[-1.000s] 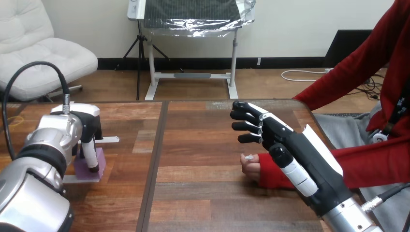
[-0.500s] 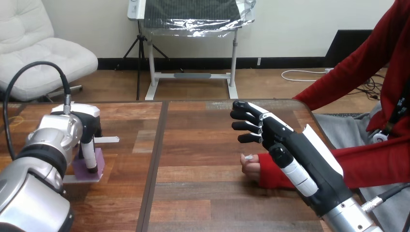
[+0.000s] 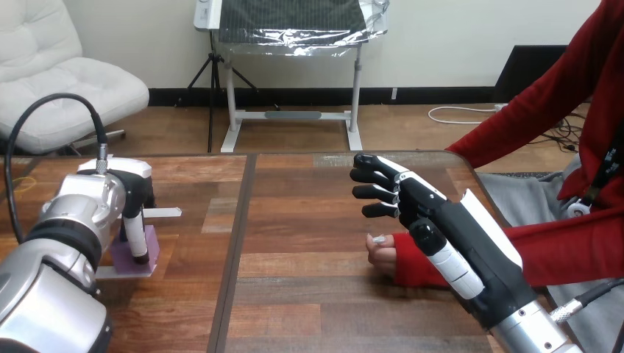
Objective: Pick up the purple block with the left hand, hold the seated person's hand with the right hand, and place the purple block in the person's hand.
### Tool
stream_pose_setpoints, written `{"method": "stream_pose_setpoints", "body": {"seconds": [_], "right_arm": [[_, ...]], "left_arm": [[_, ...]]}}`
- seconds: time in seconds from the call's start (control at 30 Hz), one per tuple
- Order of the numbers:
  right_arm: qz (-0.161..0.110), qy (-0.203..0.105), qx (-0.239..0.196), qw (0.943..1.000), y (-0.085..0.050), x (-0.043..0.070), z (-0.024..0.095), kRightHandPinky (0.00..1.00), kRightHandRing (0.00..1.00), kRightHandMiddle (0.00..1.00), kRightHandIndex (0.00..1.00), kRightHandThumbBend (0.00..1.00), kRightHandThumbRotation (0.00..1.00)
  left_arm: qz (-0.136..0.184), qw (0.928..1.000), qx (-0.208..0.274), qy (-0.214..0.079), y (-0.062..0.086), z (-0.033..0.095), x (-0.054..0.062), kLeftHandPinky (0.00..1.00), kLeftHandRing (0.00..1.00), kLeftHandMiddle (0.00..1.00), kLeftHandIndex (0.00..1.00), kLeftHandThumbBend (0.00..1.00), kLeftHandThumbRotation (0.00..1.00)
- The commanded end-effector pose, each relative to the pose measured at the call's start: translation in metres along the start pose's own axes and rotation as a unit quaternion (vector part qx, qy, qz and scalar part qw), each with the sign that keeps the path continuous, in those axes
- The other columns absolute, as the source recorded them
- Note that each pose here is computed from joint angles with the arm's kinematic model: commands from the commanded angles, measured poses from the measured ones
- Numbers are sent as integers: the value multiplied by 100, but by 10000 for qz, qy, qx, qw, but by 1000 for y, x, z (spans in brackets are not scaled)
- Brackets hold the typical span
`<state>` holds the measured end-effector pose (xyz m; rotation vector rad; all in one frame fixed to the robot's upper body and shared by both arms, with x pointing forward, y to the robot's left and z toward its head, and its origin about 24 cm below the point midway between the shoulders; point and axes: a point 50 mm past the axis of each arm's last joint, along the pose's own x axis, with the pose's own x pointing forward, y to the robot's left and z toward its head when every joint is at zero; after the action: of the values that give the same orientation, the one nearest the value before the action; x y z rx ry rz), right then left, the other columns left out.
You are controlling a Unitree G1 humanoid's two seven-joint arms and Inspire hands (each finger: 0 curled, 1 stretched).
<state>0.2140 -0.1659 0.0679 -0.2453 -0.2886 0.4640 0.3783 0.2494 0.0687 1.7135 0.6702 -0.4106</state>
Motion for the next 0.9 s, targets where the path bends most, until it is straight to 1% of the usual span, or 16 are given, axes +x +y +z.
{"method": "stream_pose_setpoints", "body": {"seconds": [0.0, 0.27, 0.37, 0.47, 0.5, 0.57, 0.67, 0.87], "right_arm": [[-108, -508, -214, 9984, -9, 12, 18, 78, 85, 88, 89, 93, 100], [-100, -504, -211, 9985, -9, 12, 18, 78, 85, 88, 89, 93, 100], [-104, -502, -218, 9984, -9, 12, 18, 78, 85, 88, 89, 93, 100], [-96, -507, -203, 9985, -9, 12, 18, 78, 85, 88, 89, 93, 100], [-90, -505, -199, 9985, -9, 12, 18, 78, 85, 88, 89, 93, 100], [-85, -503, -194, 9985, -9, 12, 18, 78, 85, 88, 89, 93, 100], [-79, -485, -196, 9986, -9, 12, 19, 79, 85, 88, 90, 93, 100], [-95, -452, -206, 9987, -9, 12, 19, 79, 85, 88, 90, 95, 100]], "left_arm": [[257, 9997, -29, -10, 24, 3, -5, 78, 84, 85, 85, 75, 0], [220, 9997, -72, -30, 24, 3, -5, 80, 84, 85, 85, 73, 0], [177, 9997, -188, -30, 24, 3, -5, 78, 83, 84, 85, 74, 0], [121, 9994, -334, -25, 24, 3, -6, 73, 80, 83, 85, 75, 0], [110, 9993, -363, -25, 25, 3, -6, 69, 78, 82, 85, 74, 0], [98, 9992, -394, -25, 25, 3, -6, 67, 77, 82, 85, 74, 0], [55, 9986, -514, -57, 26, 4, -6, 65, 77, 82, 84, 74, 0], [34, 9977, -673, -98, 29, 4, -7, 65, 79, 84, 84, 77, 0]]}}
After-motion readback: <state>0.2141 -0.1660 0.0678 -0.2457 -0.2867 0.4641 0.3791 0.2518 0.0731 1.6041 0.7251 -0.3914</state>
